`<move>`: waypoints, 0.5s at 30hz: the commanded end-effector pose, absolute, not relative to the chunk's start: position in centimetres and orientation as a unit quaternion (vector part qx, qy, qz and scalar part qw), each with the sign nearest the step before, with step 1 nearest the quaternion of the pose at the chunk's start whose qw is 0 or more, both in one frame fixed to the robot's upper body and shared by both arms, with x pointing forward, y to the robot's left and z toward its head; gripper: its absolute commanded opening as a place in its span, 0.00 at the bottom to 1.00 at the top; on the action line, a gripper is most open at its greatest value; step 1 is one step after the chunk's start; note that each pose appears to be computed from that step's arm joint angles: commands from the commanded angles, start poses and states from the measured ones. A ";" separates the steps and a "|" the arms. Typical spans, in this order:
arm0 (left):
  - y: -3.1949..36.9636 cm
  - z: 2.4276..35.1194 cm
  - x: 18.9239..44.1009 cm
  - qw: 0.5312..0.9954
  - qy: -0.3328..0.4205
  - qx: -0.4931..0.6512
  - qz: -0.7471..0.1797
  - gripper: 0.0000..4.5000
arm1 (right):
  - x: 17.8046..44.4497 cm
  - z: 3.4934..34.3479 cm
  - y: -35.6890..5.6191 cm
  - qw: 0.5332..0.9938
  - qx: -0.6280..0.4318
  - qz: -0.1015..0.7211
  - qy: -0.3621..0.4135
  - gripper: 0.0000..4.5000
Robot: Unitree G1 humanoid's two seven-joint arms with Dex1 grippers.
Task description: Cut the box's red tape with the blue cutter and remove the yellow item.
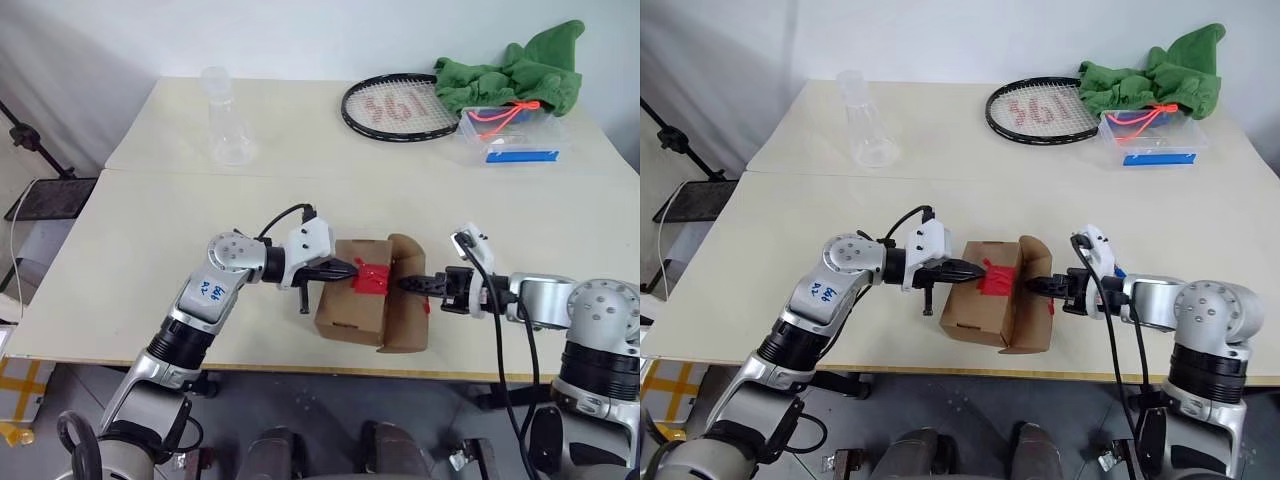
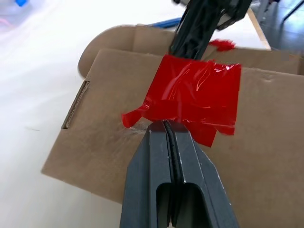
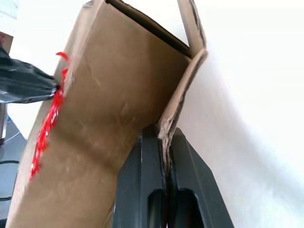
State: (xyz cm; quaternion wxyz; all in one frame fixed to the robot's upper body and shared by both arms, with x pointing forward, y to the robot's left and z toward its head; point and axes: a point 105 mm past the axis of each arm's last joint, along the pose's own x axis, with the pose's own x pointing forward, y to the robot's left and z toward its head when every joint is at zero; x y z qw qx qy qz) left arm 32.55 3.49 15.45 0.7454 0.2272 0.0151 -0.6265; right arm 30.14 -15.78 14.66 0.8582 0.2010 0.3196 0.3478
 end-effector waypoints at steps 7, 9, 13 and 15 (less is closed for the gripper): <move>3.0 13.0 32.7 0.757 0.055 0.207 -0.617 0.00 | 29.3 21.1 -14.6 0.863 0.132 0.419 0.249 0.00; 2.9 13.3 32.7 0.765 0.047 0.200 -0.611 0.00 | 29.3 22.3 -14.3 0.865 0.106 0.424 0.247 0.00; 3.1 13.3 33.0 0.779 0.040 0.191 -0.595 0.00 | 29.3 23.5 -14.0 0.865 0.075 0.426 0.255 0.00; 3.5 13.4 33.1 0.788 0.037 0.188 -0.585 0.00 | 29.3 23.9 -13.9 0.865 0.056 0.423 0.265 0.00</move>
